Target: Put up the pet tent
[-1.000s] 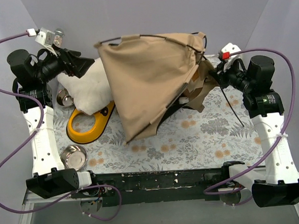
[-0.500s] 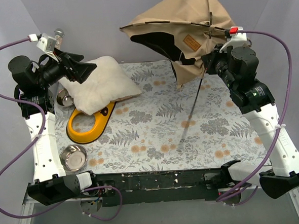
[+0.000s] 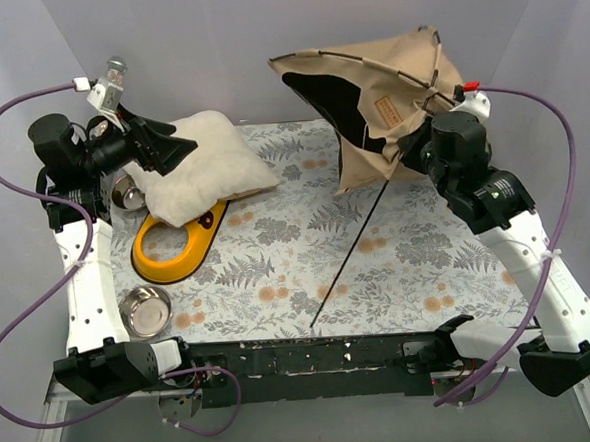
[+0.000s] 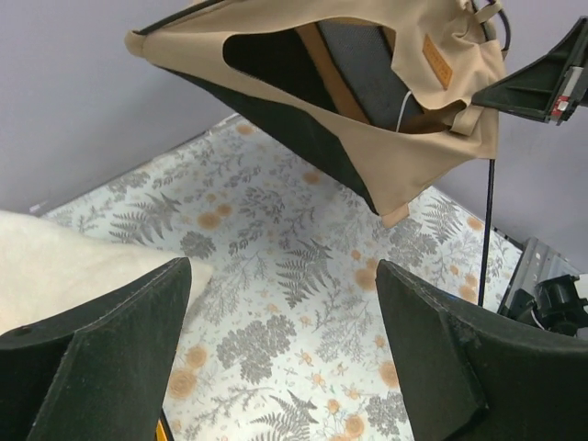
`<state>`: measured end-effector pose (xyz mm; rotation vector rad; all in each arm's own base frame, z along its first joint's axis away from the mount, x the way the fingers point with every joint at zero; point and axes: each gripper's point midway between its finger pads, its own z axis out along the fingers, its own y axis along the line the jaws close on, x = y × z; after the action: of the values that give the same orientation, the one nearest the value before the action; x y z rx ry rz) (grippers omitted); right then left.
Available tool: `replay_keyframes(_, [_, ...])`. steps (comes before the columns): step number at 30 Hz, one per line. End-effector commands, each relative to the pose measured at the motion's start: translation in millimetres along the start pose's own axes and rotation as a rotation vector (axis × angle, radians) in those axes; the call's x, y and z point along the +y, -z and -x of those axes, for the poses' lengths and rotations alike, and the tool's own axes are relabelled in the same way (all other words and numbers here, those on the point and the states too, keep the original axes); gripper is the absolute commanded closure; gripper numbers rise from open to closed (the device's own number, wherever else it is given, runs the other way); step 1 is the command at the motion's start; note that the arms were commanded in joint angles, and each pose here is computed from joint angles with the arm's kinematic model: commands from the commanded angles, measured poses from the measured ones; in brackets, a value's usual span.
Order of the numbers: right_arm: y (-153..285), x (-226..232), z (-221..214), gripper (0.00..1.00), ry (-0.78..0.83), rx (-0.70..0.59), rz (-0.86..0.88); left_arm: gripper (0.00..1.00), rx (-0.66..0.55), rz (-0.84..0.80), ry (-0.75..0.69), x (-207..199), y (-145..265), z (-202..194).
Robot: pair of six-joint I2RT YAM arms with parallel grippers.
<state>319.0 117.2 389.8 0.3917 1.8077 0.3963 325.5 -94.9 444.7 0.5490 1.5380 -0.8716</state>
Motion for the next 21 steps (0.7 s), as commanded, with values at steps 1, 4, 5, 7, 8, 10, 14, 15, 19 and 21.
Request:
replay_keyframes(1, [-15.1, 5.5, -20.4, 0.99, -0.221, 0.056, -0.037, 0.19, 0.058, -0.012, 0.039, -7.1, 4.9, -24.2])
replay_keyframes(4, [-26.4, 6.5, -43.9, 0.99, -0.307, 0.134, -0.074, 0.2, 0.084, 0.021, 0.065, -4.9, 8.5, -39.1])
replay_keyframes(5, [-28.7, 7.5, -52.7, 0.99, -0.327, 0.165, -0.082, 0.2, 0.092, 0.031, 0.081, -3.6, 9.5, -43.5])
replay_keyframes(7, [-32.8, 7.6, -69.5, 0.74, -0.351, 0.219, -0.091, 0.19, 0.109, 0.048, 0.114, -2.1, 10.8, -50.6])
replay_keyframes(8, [-33.9, 13.0, -75.4, 0.65, -0.344, 0.247, -0.059, 0.18, 0.116, 0.057, 0.129, -0.7, 10.7, -52.5])
replay_keyframes(10, [-28.7, 28.2, -79.5, 0.42, -0.303, 0.287, 0.046, 0.15, 0.123, 0.086, 0.16, 3.6, 11.1, -53.8])
replay_keyframes(14, [-6.3, 73.9, -73.2, 0.16, -0.022, 0.28, 0.437, 0.1, 0.164, 0.108, 0.234, 9.2, 9.7, -58.1])
replay_keyframes(15, [5.0, 80.7, -73.9, 0.16, 0.088, 0.265, 0.544, 0.03, 0.178, 0.104, 0.26, 9.9, 9.4, -60.5])
replay_keyframes(19, [38.2, 75.2, -65.8, 0.14, 0.438, 0.041, 0.757, 0.02, 0.2, 0.161, 0.397, 18.8, 8.4, -69.5])
replay_keyframes(21, [55.0, 70.1, -70.7, 0.14, 0.626, -0.053, 0.851, 0.02, 0.214, 0.194, 0.428, 22.8, 9.8, -73.8])
